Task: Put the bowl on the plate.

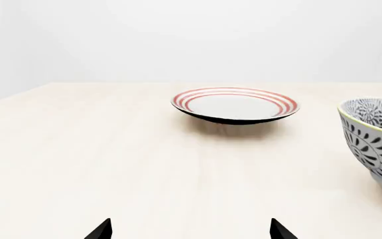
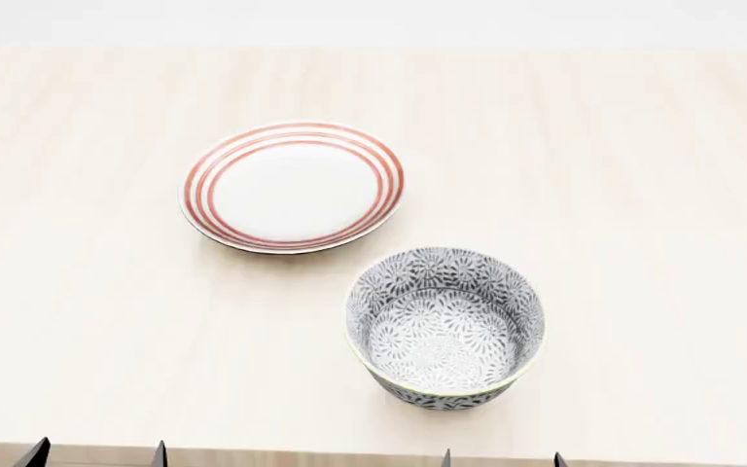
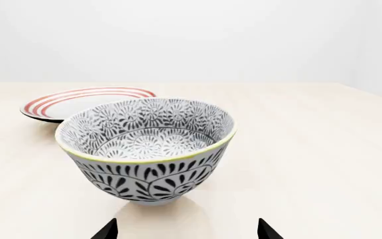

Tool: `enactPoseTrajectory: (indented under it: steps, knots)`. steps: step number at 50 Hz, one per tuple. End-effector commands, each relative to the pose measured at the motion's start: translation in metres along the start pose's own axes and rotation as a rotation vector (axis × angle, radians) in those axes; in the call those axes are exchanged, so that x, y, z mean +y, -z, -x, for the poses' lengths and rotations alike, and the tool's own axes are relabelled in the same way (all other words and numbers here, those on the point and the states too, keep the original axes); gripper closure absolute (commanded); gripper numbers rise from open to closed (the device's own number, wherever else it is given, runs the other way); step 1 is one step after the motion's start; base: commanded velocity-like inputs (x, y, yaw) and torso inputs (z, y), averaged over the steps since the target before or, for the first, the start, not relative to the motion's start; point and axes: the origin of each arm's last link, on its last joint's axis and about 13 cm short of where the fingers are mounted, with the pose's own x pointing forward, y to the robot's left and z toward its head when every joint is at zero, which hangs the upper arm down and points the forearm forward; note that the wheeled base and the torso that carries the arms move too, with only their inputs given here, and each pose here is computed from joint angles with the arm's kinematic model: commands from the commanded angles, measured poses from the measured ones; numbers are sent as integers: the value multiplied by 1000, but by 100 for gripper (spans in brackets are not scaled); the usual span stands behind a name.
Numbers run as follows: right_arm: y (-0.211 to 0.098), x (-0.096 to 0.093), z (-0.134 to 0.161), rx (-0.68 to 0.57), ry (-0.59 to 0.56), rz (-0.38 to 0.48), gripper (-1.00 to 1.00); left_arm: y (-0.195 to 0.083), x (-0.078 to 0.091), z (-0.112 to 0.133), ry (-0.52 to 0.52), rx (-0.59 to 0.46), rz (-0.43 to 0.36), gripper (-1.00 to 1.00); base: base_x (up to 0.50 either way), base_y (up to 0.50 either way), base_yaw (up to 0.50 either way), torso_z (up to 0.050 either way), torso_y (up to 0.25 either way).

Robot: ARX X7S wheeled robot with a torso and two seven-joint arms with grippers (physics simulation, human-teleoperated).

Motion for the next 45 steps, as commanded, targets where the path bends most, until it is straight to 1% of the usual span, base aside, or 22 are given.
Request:
enactPoseTrajectory:
  steps: [1, 2, 3, 4, 5, 6, 7, 8, 9, 11, 12, 15, 16, 20, 23, 24, 28, 35, 37, 39, 42, 45]
  knots:
    - [-2, -2, 2, -31, 32, 50, -100, 0, 0, -1, -17, 4, 1, -100, 0, 0, 0, 0, 0]
    - [-5, -3, 5, -17, 59, 82, -100, -2, 2, -1, -48, -13, -8, -100, 0, 0, 0, 0, 0]
    - [-5, -2, 4, 41, 99, 126, -100, -4, 2, -1, -50, -17, -3, -100, 0, 0, 0, 0, 0]
    - [-8, -3, 5, -20, 121, 137, -100, -6, 2, -1, -52, -16, -7, -100, 0, 0, 0, 0, 0]
    - [-13, -4, 10, -23, 135, 86, -100, -10, 4, 1, -75, -37, -31, -100, 0, 0, 0, 0, 0]
    - [-16, -4, 13, -51, 87, 12, -100, -11, 4, 2, -70, -35, -30, -100, 0, 0, 0, 0, 0]
    - [-18, -5, 15, -61, 81, -26, -100, -12, 4, 2, -75, -33, -32, -100, 0, 0, 0, 0, 0]
    - [-23, -8, 19, -74, 112, -32, -100, -16, 5, 2, -107, -20, -25, -100, 0, 0, 0, 0, 0]
    - [-26, -10, 21, -85, 119, -40, -100, -19, 6, 3, -112, -6, -9, -100, 0, 0, 0, 0, 0]
    - [-33, -13, 28, -119, 131, -42, -100, -25, 8, 3, -115, -3, 4, -100, 0, 0, 0, 0, 0]
    - [-42, -16, 36, -142, 156, -17, -100, -31, 10, 3, -116, 4, 19, -100, 0, 0, 0, 0, 0]
    - [-55, -22, 48, -186, 168, -45, -100, -38, 14, 2, -114, 15, 47, -100, 0, 0, 0, 0, 0]
    - [-65, -28, 56, -210, 207, -34, -100, -41, 16, 1, -120, 19, 66, -100, 0, 0, 0, 0, 0]
    - [-89, -42, 75, -270, 271, -23, -100, -45, 19, 2, -129, -11, 72, -100, 0, 0, 0, 0, 0]
    - [-102, -49, 82, -282, 289, -12, -100, -50, 21, 6, -133, -43, 78, -100, 0, 0, 0, 0, 0]
    - [-110, -52, 86, -326, 309, 5, -100, -53, 23, 9, -127, -49, 86, -100, 383, 0, 0, 0, 0]
    - [-119, -56, 90, -336, 325, 2, -100, -53, 26, 7, -139, -62, 83, -100, 500, 0, 0, 0, 0]
    - [-140, -66, 96, -318, 357, 62, -100, -55, 28, 8, -151, -81, 80, -100, 500, 0, 0, 0, 0]
    - [-148, -70, 97, -320, 351, 56, -100, -57, 28, 11, -150, -103, 75, -100, 70, 0, 0, 0, 0]
    - [-153, -75, 99, -317, 369, 77, -100, -59, 28, 13, -152, -114, 71, -100, 0, 0, 0, 0, 0]
    - [-159, -78, 102, -312, 379, 69, -100, -59, 29, 13, -154, -121, 70, -100, 0, 0, 0, 0, 0]
    - [-157, -81, 106, -313, 392, 54, -100, -57, 29, 11, -165, -117, 67, -100, 414, 0, 0, 0, 0]
